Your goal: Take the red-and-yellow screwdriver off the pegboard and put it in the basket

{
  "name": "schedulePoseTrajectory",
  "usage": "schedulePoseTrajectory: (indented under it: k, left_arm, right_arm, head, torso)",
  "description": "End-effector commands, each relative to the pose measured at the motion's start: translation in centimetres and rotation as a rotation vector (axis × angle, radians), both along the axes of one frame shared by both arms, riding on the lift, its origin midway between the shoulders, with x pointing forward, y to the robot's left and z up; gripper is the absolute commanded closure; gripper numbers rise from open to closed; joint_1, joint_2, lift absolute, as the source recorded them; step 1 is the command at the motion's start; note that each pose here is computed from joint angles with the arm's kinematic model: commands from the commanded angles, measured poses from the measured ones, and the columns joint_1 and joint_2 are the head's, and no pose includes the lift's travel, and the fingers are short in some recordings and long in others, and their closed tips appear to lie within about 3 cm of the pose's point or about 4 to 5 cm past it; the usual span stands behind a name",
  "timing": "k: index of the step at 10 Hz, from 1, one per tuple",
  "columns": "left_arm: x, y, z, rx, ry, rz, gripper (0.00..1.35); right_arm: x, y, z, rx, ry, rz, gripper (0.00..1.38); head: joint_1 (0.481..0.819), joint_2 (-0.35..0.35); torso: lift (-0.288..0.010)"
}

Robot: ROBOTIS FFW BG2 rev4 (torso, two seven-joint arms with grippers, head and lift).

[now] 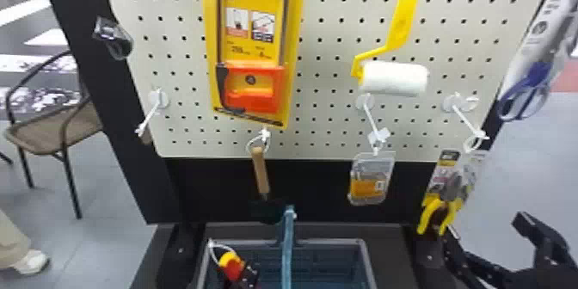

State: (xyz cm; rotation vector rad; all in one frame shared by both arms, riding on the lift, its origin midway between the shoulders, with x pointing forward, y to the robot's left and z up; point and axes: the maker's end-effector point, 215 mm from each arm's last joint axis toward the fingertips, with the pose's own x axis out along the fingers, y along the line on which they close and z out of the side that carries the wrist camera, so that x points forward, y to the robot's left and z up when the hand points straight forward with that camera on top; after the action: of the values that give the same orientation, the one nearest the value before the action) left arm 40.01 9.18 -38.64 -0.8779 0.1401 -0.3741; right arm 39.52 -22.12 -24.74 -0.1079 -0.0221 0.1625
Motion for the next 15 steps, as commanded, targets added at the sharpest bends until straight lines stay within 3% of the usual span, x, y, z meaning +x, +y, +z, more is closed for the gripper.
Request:
schedulePoseTrajectory:
  k: [1,4,5,6,7,10,15]
  left_arm:
    - [0.1,-0.5,0.0,0.000,0.001,-0.013,1.20]
    - [0.4,-1.5,-0.4,0.017,0.007,-0.051,1.20]
    - [0.6,-1.3,-0.1,0.027,-0.005,-0.045,1.07]
    - [0.8,-0.6,0.4,0.055,-0.033,-0.019,0.51]
    - [1.0,-0.4,0.7,0.064,-0.047,-0.017,0.08]
    - [1.0,-0.3,0.9,0.072,-0.059,-0.015,0.18]
    - [1.0,-0.3,1.1,0.074,-0.066,-0.012,0.18]
  right_arm:
    - [0.0,0.0,0.0,0.000,-0.001,0.000,0.28]
    - [0.0,0.0,-0.1,0.000,0.002,0.001,0.28]
    - [0.0,0.1,-0.1,0.000,0.002,0.004,0.28]
    - [0.0,0.2,-0.2,0.000,0.003,0.009,0.28]
    - [0.0,0.2,-0.2,0.000,0.003,0.009,0.28]
    - [0.1,0.3,-0.3,0.000,0.004,0.015,0.28]
    - [0.1,0.4,-0.3,0.000,0.005,0.019,0.28]
  head:
    - [0.549,0.000]
    - [0.549,0.000]
    - [0.549,0.000]
    - [0.549,0.000]
    - [0.549,0.000]
    - [0.549,0.000]
    - [0.549,0.000]
  torso:
    - [-0.100]
    - [-0.100]
    - [-0.100]
    - [-0.100]
    - [-0.100]
    - [-0.100]
    - [-0.100]
